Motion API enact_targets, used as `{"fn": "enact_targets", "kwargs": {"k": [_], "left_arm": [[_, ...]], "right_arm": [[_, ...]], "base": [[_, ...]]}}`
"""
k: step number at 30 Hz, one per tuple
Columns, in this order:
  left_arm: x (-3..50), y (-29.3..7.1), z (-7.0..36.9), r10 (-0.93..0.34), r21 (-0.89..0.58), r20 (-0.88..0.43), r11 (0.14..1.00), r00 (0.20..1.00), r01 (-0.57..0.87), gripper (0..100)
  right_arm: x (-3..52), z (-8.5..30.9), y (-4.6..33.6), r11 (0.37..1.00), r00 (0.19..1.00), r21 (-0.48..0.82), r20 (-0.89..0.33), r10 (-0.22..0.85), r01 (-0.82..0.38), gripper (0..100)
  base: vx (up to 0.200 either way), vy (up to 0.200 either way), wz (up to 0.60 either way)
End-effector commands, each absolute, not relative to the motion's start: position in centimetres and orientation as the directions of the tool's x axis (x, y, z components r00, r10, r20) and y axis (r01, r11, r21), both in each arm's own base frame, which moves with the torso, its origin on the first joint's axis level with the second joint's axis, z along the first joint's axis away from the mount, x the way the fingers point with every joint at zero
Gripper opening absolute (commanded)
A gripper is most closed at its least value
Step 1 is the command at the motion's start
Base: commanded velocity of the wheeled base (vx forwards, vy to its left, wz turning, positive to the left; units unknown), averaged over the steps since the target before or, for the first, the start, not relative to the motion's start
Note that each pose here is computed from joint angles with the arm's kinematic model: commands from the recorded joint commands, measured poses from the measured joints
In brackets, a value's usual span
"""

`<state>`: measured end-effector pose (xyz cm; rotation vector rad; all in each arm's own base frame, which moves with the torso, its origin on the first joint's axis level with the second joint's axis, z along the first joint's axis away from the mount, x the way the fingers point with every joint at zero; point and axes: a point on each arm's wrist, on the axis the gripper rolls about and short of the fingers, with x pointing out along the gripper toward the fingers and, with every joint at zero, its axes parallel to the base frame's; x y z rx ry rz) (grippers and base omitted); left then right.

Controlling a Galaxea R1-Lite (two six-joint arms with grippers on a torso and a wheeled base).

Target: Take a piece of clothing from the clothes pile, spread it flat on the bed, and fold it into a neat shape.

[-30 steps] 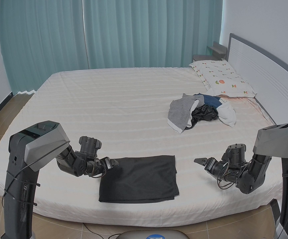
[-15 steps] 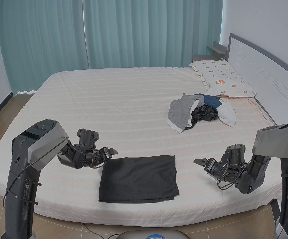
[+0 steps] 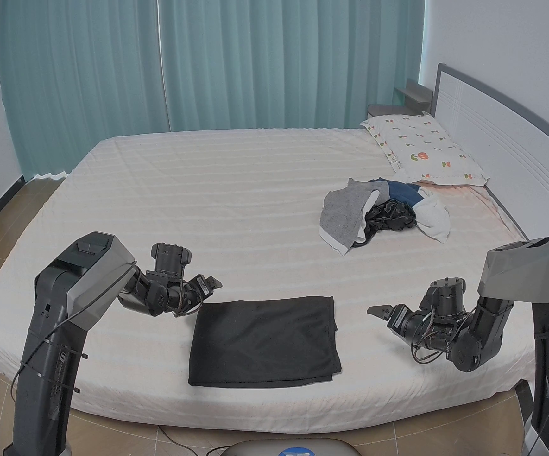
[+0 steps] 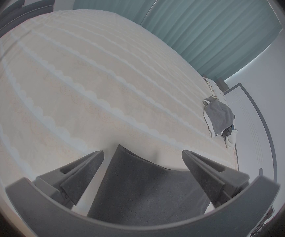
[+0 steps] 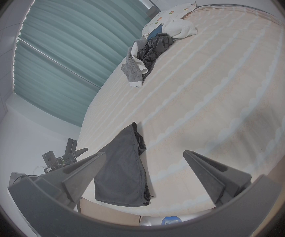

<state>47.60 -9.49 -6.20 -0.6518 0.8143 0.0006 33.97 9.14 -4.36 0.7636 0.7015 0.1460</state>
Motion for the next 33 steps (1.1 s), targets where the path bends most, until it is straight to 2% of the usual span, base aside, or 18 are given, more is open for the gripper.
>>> {"fn": "enact_targets", "kwargs": {"k": [1, 7, 16, 24, 26, 28, 30, 31, 33], "left_arm": [[48.0, -9.7, -6.6, -0.249, -0.535, -0.694, 0.806, 0.676, -0.252, 100], [48.3, -9.8, -6.6, -0.244, -0.515, -0.732, 0.809, 0.636, -0.283, 100], [48.3, -9.9, -6.8, -0.246, -0.514, -0.736, 0.809, 0.631, -0.285, 100], [48.0, -9.5, -6.3, -0.239, -0.522, -0.734, 0.797, 0.636, -0.303, 100], [48.1, -8.8, -4.9, -0.235, -0.544, -0.711, 0.781, 0.663, -0.306, 100], [48.2, -8.3, -4.2, -0.234, -0.568, -0.691, 0.76, 0.684, -0.314, 100], [47.8, -7.6, -2.3, -0.239, -0.639, -0.617, 0.709, 0.75, -0.3, 100], [47.7, -7.6, -2.2, -0.239, -0.642, -0.613, 0.706, 0.753, -0.298, 100], [46.2, -7.0, -0.5, -0.233, -0.681, -0.542, 0.685, 0.808, -0.259, 100]], "right_arm": [[33.9, -4.5, 9.3, 0.725, 0.763, 0.677, -0.532, 0.367, 0.123, 100], [33.9, -4.5, 9.3, 0.725, 0.763, 0.677, -0.532, 0.367, 0.123, 100], [33.9, -4.5, 9.3, 0.726, 0.762, 0.677, -0.533, 0.367, 0.124, 100], [34.0, -4.4, 9.2, 0.724, 0.766, 0.678, -0.529, 0.365, 0.124, 100], [34.1, -4.0, 9.2, 0.726, 0.777, 0.677, -0.52, 0.355, 0.121, 100], [33.9, -3.7, 9.0, 0.735, 0.783, 0.667, -0.52, 0.342, 0.122, 100], [33.2, -3.2, 8.3, 0.784, 0.79, 0.609, -0.537, 0.295, 0.121, 100], [33.2, -3.2, 8.3, 0.788, 0.79, 0.604, -0.539, 0.292, 0.12, 100], [32.0, -5.3, 7.7, 0.866, 0.759, 0.488, -0.603, 0.247, 0.106, 100]], "base": [[0.0, 0.0, 0.0], [0.0, 0.0, 0.0], [0.0, 0.0, 0.0], [0.0, 0.0, 0.0], [0.0, 0.0, 0.0], [0.0, 0.0, 0.0], [0.0, 0.0, 0.0], [0.0, 0.0, 0.0], [0.0, 0.0, 0.0]]}}
